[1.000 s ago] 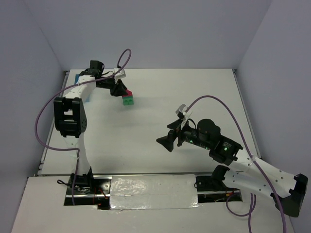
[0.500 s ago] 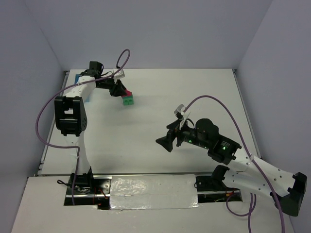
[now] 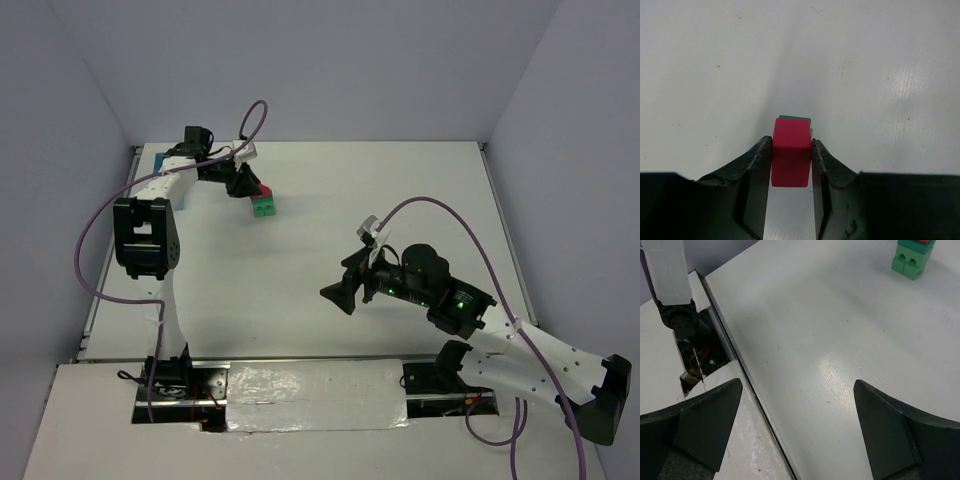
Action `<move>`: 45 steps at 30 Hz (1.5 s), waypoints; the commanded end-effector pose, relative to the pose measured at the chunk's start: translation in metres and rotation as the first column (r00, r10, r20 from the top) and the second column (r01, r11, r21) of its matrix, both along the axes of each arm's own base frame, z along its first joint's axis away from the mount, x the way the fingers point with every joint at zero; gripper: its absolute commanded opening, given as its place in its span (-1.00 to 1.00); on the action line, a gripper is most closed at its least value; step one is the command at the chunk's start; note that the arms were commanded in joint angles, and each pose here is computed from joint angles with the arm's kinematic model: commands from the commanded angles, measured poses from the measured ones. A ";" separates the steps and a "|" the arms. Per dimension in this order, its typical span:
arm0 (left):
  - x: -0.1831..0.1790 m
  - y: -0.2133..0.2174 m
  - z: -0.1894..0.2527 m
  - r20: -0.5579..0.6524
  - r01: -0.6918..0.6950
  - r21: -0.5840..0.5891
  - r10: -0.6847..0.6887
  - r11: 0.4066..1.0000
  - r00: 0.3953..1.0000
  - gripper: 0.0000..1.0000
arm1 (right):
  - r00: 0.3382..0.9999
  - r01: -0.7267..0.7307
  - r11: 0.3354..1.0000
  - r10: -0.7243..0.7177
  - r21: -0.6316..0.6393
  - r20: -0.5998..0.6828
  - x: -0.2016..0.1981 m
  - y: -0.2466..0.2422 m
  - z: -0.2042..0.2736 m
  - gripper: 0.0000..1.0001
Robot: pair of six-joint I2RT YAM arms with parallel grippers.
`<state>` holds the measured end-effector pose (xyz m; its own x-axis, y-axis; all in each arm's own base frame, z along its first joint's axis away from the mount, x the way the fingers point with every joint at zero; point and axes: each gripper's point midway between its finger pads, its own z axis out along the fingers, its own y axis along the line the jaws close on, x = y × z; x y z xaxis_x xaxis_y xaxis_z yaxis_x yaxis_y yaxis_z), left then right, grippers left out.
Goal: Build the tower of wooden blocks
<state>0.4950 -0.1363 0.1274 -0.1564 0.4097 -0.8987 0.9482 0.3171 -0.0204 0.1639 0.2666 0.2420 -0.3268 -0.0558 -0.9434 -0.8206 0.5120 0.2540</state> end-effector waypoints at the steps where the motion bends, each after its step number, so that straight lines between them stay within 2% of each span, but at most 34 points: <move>1: 0.007 -0.003 0.013 0.037 0.017 -0.034 -0.016 0.999 0.999 -0.22 | 1.000 -0.010 1.000 0.010 0.025 0.025 0.002 0.003 0.007 0.99; 18: 0.010 -0.007 0.005 0.005 0.002 -0.033 -0.002 0.999 1.000 -0.05 | 0.999 -0.038 0.999 0.038 0.018 0.016 -0.002 0.006 0.004 0.99; 19: 0.009 -0.008 0.004 0.002 0.004 -0.032 -0.004 0.999 1.000 0.17 | 0.999 -0.041 0.999 0.041 0.016 0.013 -0.002 0.007 0.003 0.99; 20: 0.009 -0.008 0.004 0.002 0.003 -0.030 -0.003 1.000 1.000 0.84 | 0.999 -0.042 0.999 0.042 0.016 0.013 -0.002 0.007 0.003 0.99; 21: 0.009 -0.009 0.004 0.003 0.002 -0.030 -0.002 1.000 1.000 0.99 | 0.999 -0.042 0.999 0.042 0.014 0.012 -0.002 0.007 0.003 0.99; 32: 0.011 -0.009 0.017 0.024 -0.008 -0.029 0.009 1.000 1.000 0.99 | 0.999 -0.044 0.999 0.044 0.011 0.010 -0.002 0.008 0.001 0.99; 38: 0.017 -0.001 0.032 0.054 -0.093 0.020 0.092 0.995 0.994 0.99 | 0.999 -0.044 0.999 0.044 0.007 0.009 -0.002 0.008 0.001 0.99; 41: 0.020 0.002 0.050 0.079 -0.160 0.048 0.156 0.986 0.985 0.99 | 0.999 -0.039 0.999 0.039 0.006 0.012 -0.001 0.007 0.001 0.99; 44: 0.018 0.000 0.087 0.136 -0.228 0.045 0.220 0.973 0.966 0.99 | 0.999 -0.034 0.999 0.034 0.008 0.014 -0.001 0.007 0.002 0.99; 45: 0.018 0.007 0.111 0.176 -0.304 0.053 0.291 0.951 0.941 0.99 | 0.999 -0.032 0.999 0.031 0.009 0.018 0.000 0.006 0.003 0.99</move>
<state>0.5102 -0.1291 0.1543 -0.2392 0.4468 -0.8621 0.8699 0.4931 0.0142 0.1606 0.2716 0.2348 -0.3421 -0.0830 -0.9360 -0.8329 0.4879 0.2612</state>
